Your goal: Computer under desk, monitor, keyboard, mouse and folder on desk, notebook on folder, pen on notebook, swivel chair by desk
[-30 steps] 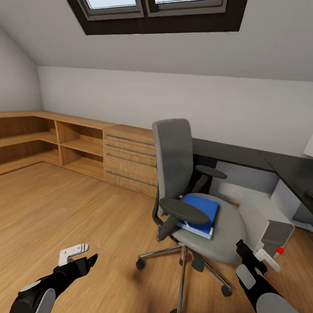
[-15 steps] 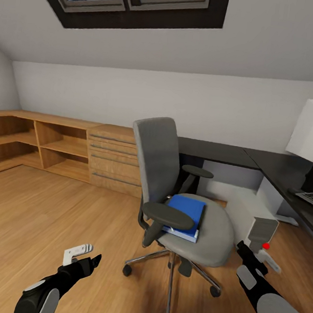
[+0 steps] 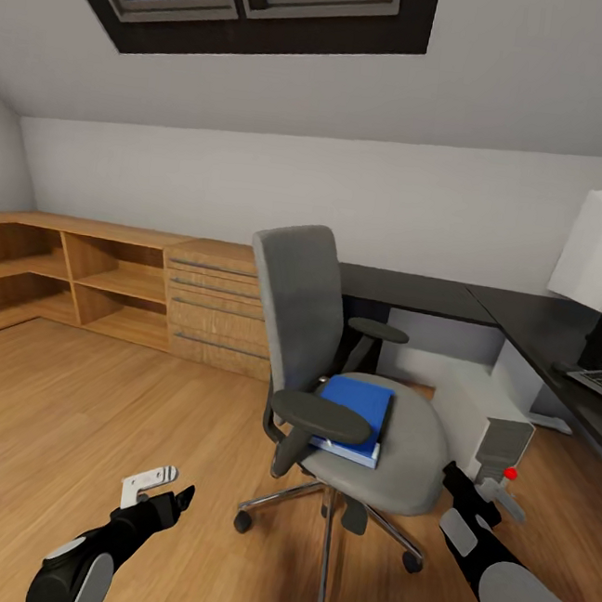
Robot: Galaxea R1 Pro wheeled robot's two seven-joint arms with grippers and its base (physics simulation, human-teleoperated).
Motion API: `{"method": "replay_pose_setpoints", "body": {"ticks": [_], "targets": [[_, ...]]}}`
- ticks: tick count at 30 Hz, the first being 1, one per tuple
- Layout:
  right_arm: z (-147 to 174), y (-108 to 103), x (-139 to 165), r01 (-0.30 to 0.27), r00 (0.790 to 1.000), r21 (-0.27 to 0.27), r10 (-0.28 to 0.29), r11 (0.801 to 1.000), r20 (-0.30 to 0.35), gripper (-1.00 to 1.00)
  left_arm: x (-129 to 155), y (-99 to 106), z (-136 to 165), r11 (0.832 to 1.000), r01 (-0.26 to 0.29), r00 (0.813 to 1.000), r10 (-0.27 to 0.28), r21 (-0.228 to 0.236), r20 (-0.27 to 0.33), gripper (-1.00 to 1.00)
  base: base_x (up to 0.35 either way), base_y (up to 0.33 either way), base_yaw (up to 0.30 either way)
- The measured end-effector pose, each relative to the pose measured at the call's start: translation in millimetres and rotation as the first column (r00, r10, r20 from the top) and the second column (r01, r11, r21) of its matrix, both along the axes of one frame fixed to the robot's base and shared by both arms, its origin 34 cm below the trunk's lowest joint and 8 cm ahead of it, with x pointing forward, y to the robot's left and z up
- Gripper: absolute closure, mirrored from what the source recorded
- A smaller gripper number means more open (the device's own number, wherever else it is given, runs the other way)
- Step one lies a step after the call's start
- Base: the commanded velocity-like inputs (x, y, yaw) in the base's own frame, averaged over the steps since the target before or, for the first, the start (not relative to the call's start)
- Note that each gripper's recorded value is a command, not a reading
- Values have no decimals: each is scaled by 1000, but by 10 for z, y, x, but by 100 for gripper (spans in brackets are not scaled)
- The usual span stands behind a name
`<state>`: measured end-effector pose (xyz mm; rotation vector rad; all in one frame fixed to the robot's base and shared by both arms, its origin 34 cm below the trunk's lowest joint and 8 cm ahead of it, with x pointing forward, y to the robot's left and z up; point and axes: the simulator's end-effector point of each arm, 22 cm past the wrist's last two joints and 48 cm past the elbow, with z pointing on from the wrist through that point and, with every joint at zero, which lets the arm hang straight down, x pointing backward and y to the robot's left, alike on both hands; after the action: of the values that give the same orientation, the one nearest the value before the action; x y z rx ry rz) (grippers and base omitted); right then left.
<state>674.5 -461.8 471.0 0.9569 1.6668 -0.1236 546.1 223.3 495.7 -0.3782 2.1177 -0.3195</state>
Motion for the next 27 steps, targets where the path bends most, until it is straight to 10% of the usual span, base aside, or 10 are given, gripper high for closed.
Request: {"method": "replay_pose_setpoints", "body": {"ticks": [27], "targets": [[3,28,7,1,1000,3,-1,1000,3,-100,24,138,87,1000,-3,1000,2,31,21,-100,0,0,12]]}}
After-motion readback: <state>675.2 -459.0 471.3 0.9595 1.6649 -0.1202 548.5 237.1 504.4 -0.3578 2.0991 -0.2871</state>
